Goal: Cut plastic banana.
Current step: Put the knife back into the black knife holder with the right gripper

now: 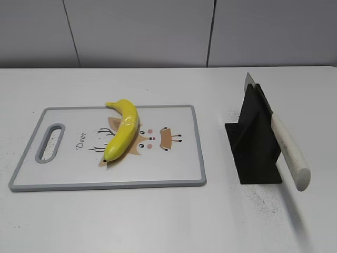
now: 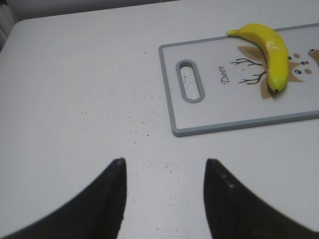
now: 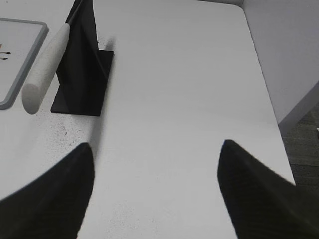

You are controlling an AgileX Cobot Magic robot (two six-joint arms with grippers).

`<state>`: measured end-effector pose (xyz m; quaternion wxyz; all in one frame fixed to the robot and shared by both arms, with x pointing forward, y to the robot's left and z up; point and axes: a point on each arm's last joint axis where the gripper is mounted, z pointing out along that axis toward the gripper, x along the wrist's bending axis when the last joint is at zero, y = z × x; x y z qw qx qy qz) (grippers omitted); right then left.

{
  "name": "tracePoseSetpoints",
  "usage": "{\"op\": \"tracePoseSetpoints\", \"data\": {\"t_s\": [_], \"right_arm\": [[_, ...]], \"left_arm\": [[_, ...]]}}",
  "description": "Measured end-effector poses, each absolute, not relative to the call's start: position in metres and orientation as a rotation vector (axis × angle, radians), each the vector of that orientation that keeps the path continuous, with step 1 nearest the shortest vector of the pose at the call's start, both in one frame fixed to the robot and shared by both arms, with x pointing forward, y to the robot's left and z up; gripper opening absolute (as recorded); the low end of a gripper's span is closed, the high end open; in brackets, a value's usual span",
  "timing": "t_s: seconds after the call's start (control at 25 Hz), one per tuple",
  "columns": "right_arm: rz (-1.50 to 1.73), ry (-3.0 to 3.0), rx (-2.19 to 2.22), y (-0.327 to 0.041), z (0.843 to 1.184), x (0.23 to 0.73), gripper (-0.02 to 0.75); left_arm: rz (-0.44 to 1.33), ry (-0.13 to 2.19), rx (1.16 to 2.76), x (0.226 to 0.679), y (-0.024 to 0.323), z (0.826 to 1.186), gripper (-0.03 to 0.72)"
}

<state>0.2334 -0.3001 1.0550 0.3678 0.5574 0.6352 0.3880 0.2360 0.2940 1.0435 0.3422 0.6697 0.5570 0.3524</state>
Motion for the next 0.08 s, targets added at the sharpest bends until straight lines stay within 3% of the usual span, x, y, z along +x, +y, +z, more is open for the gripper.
{"op": "tracePoseSetpoints", "data": {"t_s": [0.08], "right_arm": [[0.997,1.631,1.432,-0.3001,1.0550,0.2334,0.580]], "left_arm": [[0.916,1.448,1.741,0.2360,0.2940,1.0435,0.479]]}}
